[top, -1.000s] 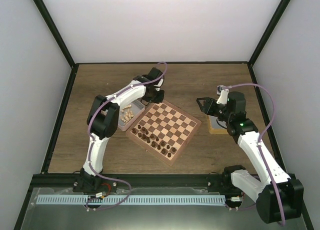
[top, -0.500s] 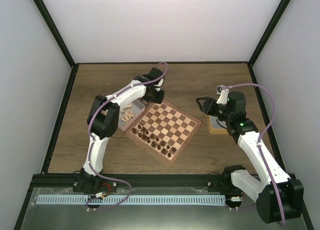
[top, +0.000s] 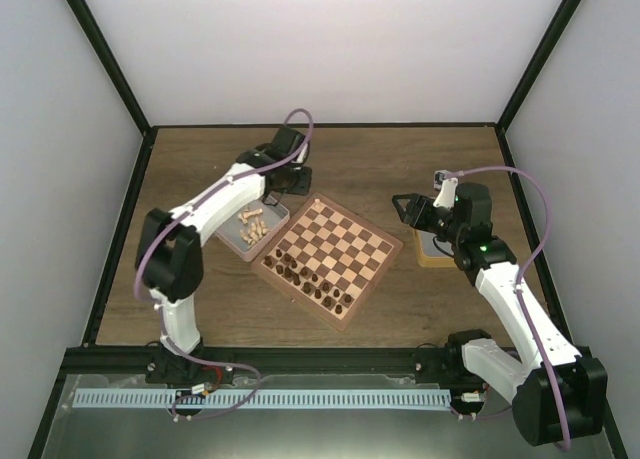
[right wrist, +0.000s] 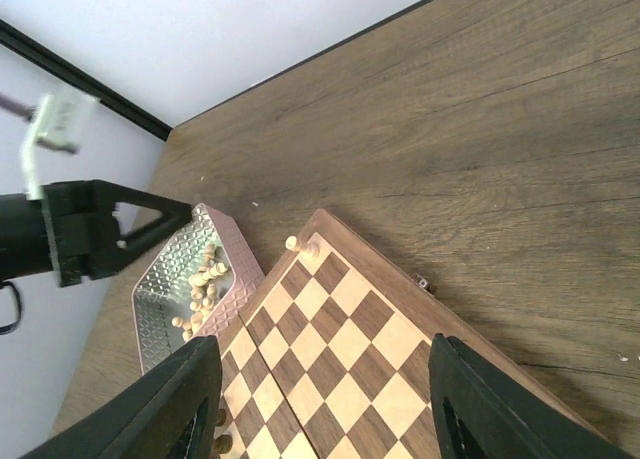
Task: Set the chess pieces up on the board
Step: Place the chess piece on the chessboard, then pick up the chess piece from the storage box.
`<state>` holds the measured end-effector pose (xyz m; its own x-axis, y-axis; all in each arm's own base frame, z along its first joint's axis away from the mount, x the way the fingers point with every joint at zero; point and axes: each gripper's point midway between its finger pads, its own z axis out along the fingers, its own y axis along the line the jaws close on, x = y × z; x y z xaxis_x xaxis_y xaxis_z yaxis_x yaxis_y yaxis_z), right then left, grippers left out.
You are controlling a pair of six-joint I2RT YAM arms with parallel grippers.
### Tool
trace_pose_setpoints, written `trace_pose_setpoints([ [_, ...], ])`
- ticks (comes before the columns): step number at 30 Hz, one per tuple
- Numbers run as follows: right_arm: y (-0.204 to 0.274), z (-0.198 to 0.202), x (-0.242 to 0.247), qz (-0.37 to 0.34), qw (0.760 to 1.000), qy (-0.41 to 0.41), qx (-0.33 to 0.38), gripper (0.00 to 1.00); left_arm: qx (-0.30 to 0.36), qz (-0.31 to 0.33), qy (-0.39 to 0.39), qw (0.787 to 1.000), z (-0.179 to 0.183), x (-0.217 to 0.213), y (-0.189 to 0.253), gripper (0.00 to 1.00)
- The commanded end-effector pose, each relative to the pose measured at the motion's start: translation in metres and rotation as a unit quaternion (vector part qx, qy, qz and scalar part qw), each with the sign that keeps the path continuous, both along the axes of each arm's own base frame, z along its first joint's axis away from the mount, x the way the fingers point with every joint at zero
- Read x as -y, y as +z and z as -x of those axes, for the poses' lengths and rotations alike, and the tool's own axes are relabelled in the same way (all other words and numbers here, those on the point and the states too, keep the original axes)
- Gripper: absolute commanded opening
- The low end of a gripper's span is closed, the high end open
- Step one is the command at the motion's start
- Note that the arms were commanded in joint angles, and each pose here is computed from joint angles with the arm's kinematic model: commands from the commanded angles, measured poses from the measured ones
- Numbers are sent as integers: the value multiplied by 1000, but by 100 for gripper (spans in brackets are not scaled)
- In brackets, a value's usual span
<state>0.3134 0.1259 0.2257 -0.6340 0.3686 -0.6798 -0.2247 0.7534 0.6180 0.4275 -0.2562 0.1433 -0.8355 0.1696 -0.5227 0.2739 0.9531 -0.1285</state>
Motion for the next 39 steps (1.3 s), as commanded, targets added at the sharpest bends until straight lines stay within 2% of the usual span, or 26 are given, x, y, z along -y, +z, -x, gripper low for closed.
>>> trace_pose_setpoints([
  [1,10,-1,-2,-2,1000,2,10,59,72,-13,107,992,-11,-59,26,36],
  [5,11,0,-3,-7,1000,3,6,59,83,9,181,980,-3,-103,14,27],
  [10,10,2,-5,-13,1000,8,-5,59,63,14,222,973,5,-136,-20,27],
  [19,13,5,-4,-18,1000,-2,-19,59,9,17,260,965,-11,-157,-71,31],
  [25,11,6,-5,-26,999,-7,-27,59,-1,26,269,963,-20,-162,-86,34],
  [33,19,6,-8,-38,999,-7,-18,59,-23,7,272,962,-25,-167,-109,23],
  [39,16,6,-7,-38,999,-11,-23,59,-37,0,274,961,-22,-168,-120,23],
])
